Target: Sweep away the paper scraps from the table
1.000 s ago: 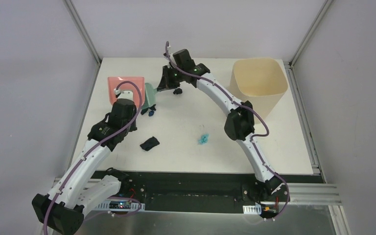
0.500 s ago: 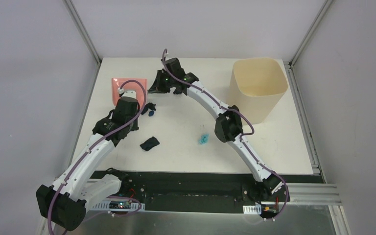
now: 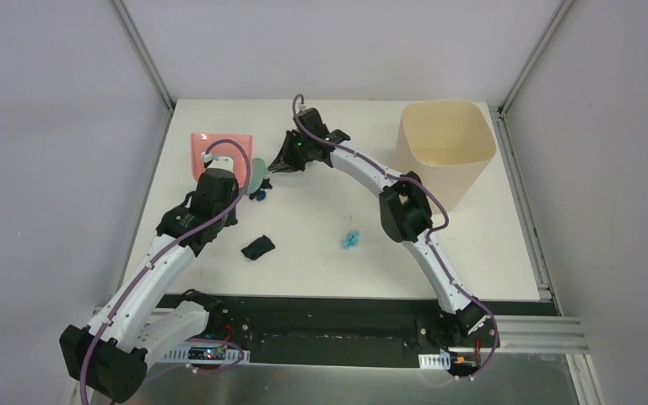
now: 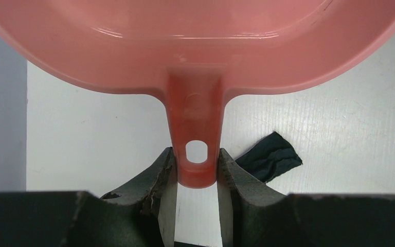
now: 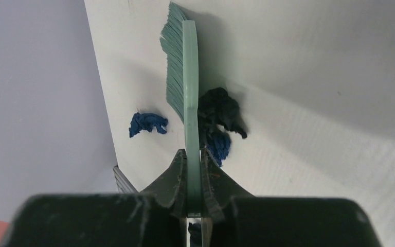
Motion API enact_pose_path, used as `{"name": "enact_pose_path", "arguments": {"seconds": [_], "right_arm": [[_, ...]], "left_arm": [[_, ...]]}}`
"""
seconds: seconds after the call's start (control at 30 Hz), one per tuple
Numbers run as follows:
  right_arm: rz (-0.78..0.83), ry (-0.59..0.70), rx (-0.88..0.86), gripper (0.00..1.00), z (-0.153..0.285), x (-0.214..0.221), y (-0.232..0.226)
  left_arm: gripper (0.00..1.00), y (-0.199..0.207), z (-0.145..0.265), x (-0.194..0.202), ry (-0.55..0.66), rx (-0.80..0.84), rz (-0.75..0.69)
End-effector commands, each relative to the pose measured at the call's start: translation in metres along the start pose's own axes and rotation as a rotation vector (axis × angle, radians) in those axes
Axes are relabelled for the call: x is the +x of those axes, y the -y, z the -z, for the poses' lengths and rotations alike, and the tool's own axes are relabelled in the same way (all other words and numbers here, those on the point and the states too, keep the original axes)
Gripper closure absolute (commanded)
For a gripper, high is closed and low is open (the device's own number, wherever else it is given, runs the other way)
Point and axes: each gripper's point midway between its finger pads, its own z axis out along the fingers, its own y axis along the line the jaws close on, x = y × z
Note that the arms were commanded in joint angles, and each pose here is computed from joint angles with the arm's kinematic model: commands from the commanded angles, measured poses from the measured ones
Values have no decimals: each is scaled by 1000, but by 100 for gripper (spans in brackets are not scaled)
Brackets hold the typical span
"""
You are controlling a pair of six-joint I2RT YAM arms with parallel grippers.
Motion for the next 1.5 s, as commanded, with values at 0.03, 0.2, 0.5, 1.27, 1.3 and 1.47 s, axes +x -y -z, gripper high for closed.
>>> {"name": "enact_pose_path", "arguments": {"seconds": [0.03,0.2,0.5,1.27,1.3,1.47], "right_arm": [[-65,1,38,100,55,-3,6],[-86,-4,102,100,88,11,43],[-12,28,257,100,164,20,109],[1380,226,228,100,252,-64,55],[1449,237,264,100,248,-74,58],[1602,217,319,100,215,-98,68]], "left_arm": [[100,-4,6,-19,87,2,24],[100,-7,7,-17,87,-10,19],[100,-2,9,-18,92,25,17],[100,14,4,-13,42,93,13],[100,14,4,-12,44,96,14],[100,16,3,-12,41,101,8]]}}
